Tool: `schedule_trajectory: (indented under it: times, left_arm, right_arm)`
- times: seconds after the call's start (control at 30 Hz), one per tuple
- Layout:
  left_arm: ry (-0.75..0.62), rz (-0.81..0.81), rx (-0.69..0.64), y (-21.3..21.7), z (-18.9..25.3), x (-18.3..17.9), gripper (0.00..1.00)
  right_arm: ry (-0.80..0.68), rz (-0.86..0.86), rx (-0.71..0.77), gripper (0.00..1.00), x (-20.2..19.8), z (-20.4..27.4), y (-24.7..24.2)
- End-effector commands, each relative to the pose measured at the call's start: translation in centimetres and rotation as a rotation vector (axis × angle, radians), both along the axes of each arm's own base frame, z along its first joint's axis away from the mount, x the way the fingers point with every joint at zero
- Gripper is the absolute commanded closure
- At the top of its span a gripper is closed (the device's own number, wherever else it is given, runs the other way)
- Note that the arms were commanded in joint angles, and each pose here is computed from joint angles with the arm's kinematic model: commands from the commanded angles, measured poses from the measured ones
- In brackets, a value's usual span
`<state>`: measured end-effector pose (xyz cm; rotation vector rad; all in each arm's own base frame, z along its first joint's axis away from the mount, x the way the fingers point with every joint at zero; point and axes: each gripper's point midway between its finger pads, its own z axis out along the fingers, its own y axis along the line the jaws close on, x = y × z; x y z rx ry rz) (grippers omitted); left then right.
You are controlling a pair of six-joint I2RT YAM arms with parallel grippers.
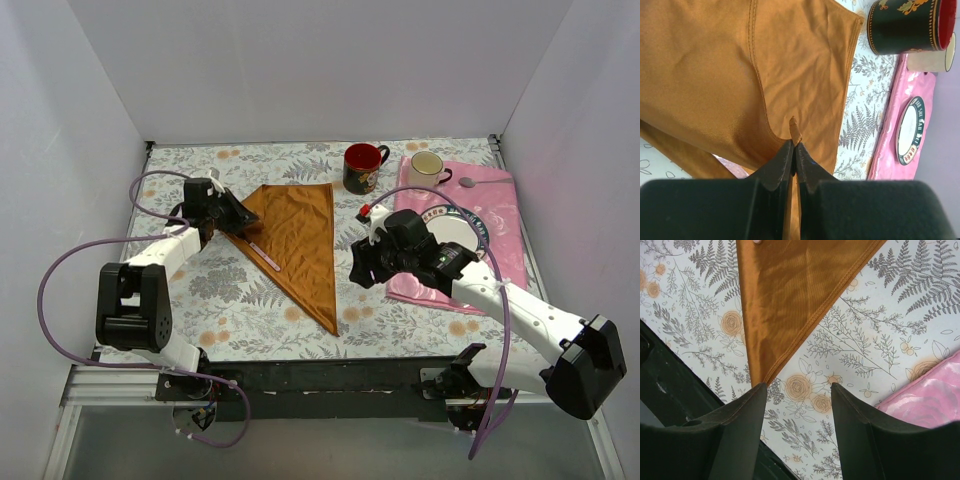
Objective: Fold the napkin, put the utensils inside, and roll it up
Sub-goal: Fold the napkin
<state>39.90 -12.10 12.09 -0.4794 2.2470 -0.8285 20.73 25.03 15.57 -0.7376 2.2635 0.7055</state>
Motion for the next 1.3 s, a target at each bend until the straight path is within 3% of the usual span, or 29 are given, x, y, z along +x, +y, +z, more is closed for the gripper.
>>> schedule_trajectory:
  times: [0.0, 0.53, 0.9, 1.03, 1.17, 1.27]
  left_arm:
    - [-0.023, -0.007, 0.019, -0.1, 0.3, -0.9, 0.97]
    - [0.053, -0.032, -0.001, -1.0, -3.1, -3.1, 0.95]
    - [0.073, -0.041, 0.01, -1.0, -4.2, -4.2, 0.87]
    - [0.075, -0.045, 0.009, -1.0, -4.2, -4.3, 0.79]
    - [0.07, -0.086, 0.002, -1.5, -2.4, -4.4, 0.47]
    - [-0.037, -0.127, -0.018, -2.1, 2.6, -3.6, 0.35]
  right_arm:
    - [-0.034, -0.015, 0.035, 0.37, 0.4, 0.9, 0.0]
    - [-0.022, -0.015, 0.037, 0.37, 0.3, 0.4, 0.1]
    - [-0.008, -0.01, 0.035, 0.37, 0.2, -0.1, 0.3]
    - [-0.012, -0.009, 0.037, 0.37, 0.2, 0.0, 0.3]
    - [-0.01, -0.01, 0.037, 0.37, 0.2, -0.1, 0.3]
    - [-0.006, -0.008, 0.035, 0.37, 0.2, -0.2, 0.3]
